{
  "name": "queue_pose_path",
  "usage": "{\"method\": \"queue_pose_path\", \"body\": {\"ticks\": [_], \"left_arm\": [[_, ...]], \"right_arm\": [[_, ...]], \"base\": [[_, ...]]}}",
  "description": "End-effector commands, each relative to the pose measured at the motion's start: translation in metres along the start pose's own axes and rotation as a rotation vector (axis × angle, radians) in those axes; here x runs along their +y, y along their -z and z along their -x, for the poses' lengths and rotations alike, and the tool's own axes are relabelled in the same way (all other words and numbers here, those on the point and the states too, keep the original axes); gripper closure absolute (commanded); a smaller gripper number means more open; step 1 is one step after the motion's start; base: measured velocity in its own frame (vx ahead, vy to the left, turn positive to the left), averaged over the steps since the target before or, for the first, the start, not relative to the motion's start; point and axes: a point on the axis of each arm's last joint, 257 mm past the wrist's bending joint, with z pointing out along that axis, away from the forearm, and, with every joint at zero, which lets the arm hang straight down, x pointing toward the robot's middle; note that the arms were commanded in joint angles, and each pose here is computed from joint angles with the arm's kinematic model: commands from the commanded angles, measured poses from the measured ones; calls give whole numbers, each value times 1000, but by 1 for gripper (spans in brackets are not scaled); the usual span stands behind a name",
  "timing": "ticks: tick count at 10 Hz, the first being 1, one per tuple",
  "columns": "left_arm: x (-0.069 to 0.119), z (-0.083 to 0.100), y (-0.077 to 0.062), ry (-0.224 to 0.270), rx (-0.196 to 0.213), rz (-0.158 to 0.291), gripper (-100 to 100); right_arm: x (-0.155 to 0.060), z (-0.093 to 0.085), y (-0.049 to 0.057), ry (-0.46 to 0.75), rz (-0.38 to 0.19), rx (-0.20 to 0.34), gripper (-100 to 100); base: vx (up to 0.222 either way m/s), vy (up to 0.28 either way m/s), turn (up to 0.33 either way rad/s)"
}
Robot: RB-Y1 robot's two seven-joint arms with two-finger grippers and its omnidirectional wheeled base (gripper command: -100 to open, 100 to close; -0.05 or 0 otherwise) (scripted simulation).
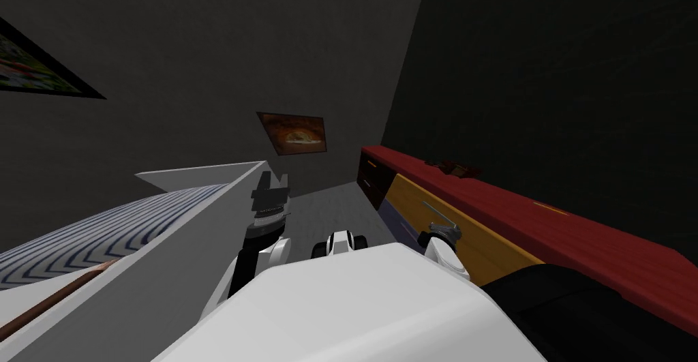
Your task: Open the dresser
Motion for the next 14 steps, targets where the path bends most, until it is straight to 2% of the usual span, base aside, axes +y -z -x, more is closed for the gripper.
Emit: {"method": "queue_pose_path", "body": {"ticks": [1, 3, 4, 5, 6, 7, 8, 9, 10, 14], "left_arm": [[0, 0, 0, 0, 0, 0, 0], [0, 0, 0, 0, 0, 0, 0], [0, 0, 0, 0, 0, 0, 0], [0, 0, 0, 0, 0, 0, 0], [0, 0, 0, 0, 0, 0, 0], [0, 0, 0, 0, 0, 0, 0], [0, 0, 0, 0, 0, 0, 0], [0, 0, 0, 0, 0, 0, 0], [0, 0, 0, 0, 0, 0, 0], [0, 0, 0, 0, 0, 0, 0]], "right_arm": [[-22, -8, -8, 94, -62, 18, -100], [-35, -12, -12, 141, -95, 27, -100], [-31, -10, -10, 127, -84, 24, -100], [-41, -18, -18, 126, -102, 50, -100], [-45, -22, -22, 123, -110, 62, -100], [-44, -20, -19, 124, -104, 52, -100], [-38, -16, -15, 127, -97, 41, 100], [-32, -11, -10, 130, -87, 25, 100], [-42, -10, -15, 130, -102, 26, 100], [-40, -5, -15, 137, -79, 10, 100]], "base": [[51, 44, 74], [41, 52, 47], [16, 23, 5], [-32, -27, 181], [-62, -66, 256], [-29, -36, 48], [16, 11, -210], [51, 37, -239], [23, 38, -48], [-21, 200, -17]]}}
